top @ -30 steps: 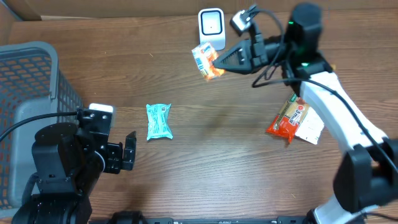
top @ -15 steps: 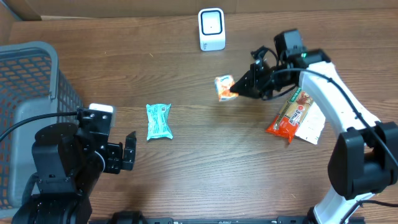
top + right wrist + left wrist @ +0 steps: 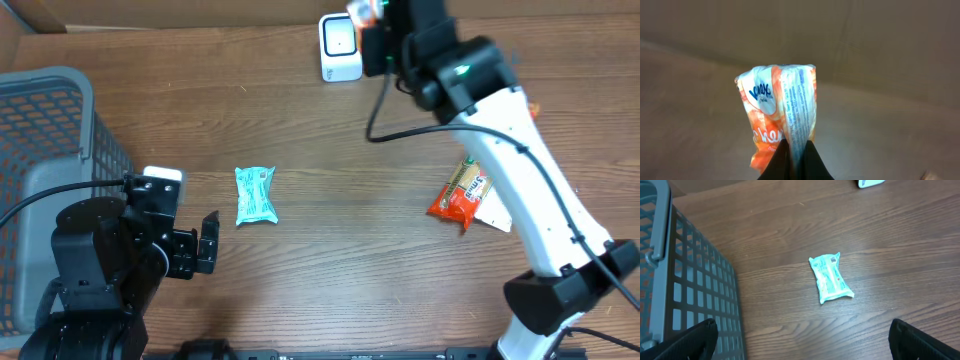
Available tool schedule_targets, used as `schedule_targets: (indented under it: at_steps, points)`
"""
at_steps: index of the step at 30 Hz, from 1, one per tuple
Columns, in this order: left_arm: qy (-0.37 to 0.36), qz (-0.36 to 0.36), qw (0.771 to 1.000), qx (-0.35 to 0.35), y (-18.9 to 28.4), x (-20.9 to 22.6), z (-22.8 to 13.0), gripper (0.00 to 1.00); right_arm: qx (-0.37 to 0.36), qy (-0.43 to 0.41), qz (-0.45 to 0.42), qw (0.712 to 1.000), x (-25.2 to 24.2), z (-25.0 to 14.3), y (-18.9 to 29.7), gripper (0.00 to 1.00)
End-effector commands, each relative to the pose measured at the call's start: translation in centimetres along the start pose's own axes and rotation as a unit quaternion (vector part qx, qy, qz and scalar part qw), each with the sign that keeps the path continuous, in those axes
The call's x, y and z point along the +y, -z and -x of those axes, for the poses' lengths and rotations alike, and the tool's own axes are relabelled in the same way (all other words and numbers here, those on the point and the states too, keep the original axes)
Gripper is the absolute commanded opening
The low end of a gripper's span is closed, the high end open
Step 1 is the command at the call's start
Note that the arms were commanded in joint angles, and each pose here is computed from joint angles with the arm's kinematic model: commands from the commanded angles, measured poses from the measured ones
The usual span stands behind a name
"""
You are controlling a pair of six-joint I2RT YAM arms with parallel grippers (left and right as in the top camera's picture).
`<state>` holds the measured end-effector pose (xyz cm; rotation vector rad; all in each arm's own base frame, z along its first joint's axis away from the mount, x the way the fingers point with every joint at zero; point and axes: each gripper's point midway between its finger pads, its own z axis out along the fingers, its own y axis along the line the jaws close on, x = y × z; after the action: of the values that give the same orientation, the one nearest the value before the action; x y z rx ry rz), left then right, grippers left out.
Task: Scan the item barcode
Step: 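Lift the orange box and raise it to the scanner, then hold the orange box in front of the scanner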
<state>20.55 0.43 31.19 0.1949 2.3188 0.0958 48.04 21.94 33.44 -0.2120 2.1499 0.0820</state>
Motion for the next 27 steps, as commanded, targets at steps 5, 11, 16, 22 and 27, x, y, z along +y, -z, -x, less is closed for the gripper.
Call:
schedule_targets:
  at_steps: [5, 11, 16, 22, 27]
  points:
    - [-0.01, 0.007, 1.0, -0.002, 0.1, 0.3, 0.1, 1.0, -0.017, 0.117, -0.173, 0.978, -3.6, -1.4, -9.2, 0.04]
    - [-0.01, 0.007, 1.0, -0.002, 0.1, 0.3, 0.1, 1.0, -0.013, 0.239, -0.177, 0.955, -2.1, -4.1, -16.7, 0.04]
    - [-0.01, 0.007, 1.0, -0.002, 0.1, 0.3, 0.1, 1.0, -0.023, 0.263, -0.174, 0.949, -1.1, -5.8, -20.1, 0.04]
    - [-0.01, 0.007, 1.0, -0.002, 0.1, 0.3, 0.1, 1.0, -0.016, 0.316, -0.149, 0.937, 0.1, -8.0, -22.9, 0.04]
    - [-0.01, 0.007, 1.0, -0.002, 0.1, 0.3, 0.1, 1.0, -0.01, 0.32, -0.14, 0.937, 0.3, -8.7, -23.4, 0.04]
